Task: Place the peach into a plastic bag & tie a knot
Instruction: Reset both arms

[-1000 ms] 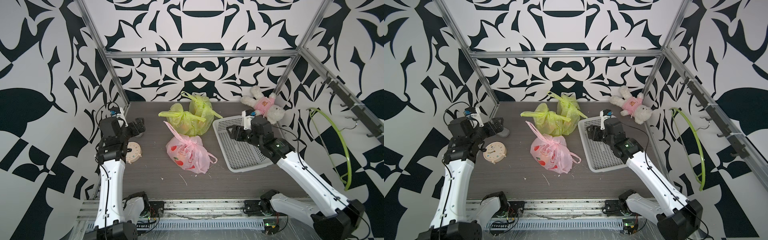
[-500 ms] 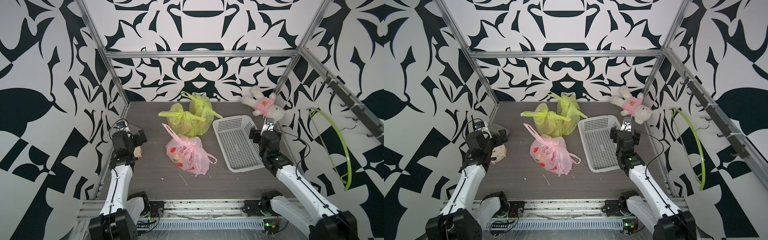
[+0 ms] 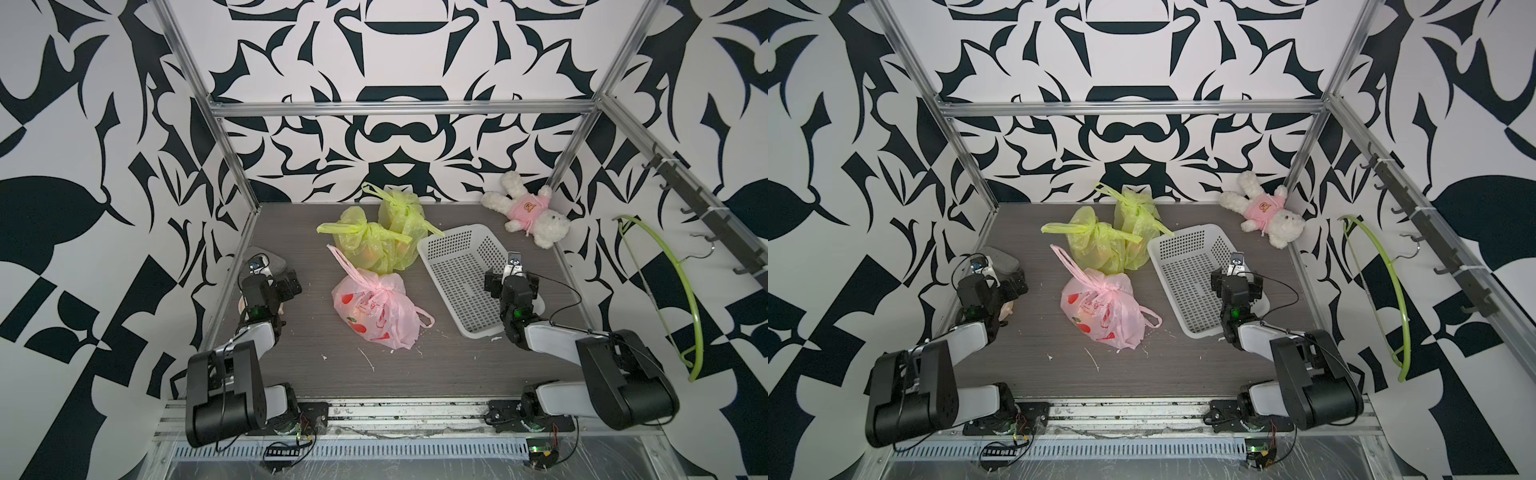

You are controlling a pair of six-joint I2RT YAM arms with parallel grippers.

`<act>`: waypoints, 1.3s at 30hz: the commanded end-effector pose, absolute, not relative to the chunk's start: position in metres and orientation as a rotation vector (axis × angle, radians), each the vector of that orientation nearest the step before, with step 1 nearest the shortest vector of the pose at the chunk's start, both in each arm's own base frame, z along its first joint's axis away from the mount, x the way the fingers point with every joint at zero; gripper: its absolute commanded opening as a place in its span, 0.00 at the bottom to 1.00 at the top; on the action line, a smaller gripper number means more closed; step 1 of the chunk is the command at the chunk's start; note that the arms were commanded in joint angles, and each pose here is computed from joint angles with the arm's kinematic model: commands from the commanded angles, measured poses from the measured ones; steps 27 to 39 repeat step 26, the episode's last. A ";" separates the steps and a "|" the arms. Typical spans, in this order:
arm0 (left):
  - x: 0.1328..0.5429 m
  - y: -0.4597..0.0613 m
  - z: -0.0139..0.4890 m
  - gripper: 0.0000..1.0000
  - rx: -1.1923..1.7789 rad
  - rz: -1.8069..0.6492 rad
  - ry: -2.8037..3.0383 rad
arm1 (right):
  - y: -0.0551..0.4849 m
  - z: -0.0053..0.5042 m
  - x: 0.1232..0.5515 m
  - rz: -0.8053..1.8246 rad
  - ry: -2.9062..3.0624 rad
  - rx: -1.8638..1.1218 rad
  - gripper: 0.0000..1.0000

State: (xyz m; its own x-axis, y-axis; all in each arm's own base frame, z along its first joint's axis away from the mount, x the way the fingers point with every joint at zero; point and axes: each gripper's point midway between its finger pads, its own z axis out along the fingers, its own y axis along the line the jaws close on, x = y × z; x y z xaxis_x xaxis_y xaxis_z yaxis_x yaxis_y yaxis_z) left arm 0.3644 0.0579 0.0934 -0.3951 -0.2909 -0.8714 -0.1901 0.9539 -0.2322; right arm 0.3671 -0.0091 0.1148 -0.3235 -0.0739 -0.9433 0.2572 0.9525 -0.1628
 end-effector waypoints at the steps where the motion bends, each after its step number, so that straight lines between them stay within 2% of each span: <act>1: 0.377 0.053 0.111 1.00 -0.281 -0.135 1.842 | -0.003 0.101 0.373 -0.262 1.861 0.110 0.99; 8: 0.384 0.051 0.090 1.00 -0.287 -0.115 1.889 | -0.005 0.084 0.384 -0.208 1.926 0.096 0.99; 39: 0.389 0.048 0.090 1.00 -0.267 -0.095 1.894 | -0.002 0.081 0.384 -0.175 1.949 0.074 1.00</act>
